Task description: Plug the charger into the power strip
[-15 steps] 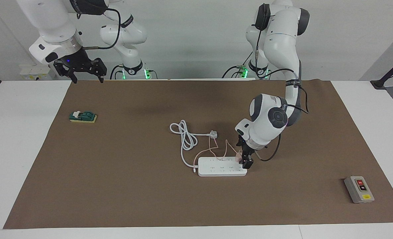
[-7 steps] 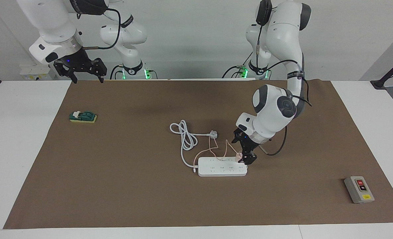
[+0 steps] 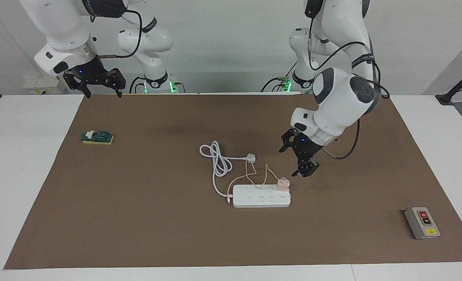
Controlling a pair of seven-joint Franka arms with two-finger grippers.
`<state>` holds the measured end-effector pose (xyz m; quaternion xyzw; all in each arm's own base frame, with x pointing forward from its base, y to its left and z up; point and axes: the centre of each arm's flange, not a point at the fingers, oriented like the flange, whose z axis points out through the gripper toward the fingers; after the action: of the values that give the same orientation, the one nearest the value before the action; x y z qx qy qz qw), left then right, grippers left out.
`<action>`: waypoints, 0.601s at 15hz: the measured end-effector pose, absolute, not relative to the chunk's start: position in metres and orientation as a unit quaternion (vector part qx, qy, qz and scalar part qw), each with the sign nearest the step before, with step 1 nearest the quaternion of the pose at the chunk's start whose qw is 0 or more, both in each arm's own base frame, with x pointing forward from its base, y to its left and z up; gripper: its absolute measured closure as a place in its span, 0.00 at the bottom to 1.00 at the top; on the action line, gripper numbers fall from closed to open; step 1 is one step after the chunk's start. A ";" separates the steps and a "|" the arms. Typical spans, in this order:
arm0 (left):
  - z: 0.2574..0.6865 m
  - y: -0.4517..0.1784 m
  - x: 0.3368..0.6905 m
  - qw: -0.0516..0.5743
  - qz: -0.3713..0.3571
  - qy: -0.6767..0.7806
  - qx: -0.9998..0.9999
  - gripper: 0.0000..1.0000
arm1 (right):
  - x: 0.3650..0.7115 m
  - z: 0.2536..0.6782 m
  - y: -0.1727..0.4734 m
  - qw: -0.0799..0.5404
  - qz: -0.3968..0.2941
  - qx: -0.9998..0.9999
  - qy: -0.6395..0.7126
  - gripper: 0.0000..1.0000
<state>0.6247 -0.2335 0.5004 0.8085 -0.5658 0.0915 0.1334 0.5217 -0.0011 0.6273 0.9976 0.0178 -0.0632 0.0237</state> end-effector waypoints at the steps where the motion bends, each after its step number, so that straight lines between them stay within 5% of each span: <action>1: 0.518 -0.227 0.618 0.138 0.084 -0.545 0.823 0.00 | 0.522 0.628 -0.001 0.024 -0.062 0.998 0.018 0.00; 6: 0.579 -0.163 0.595 0.143 0.048 -0.443 0.884 0.00 | 0.525 0.629 -0.001 0.024 -0.051 0.998 0.018 0.00; 9: 0.600 -0.131 0.586 0.095 0.026 -0.360 0.928 0.00 | 0.525 0.629 -0.001 0.024 -0.051 0.998 0.018 0.00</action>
<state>0.5855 -0.1310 0.5999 0.9277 -0.3602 0.0263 0.0946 0.5247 -0.0008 0.6292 0.9983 0.0182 -0.0507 0.0239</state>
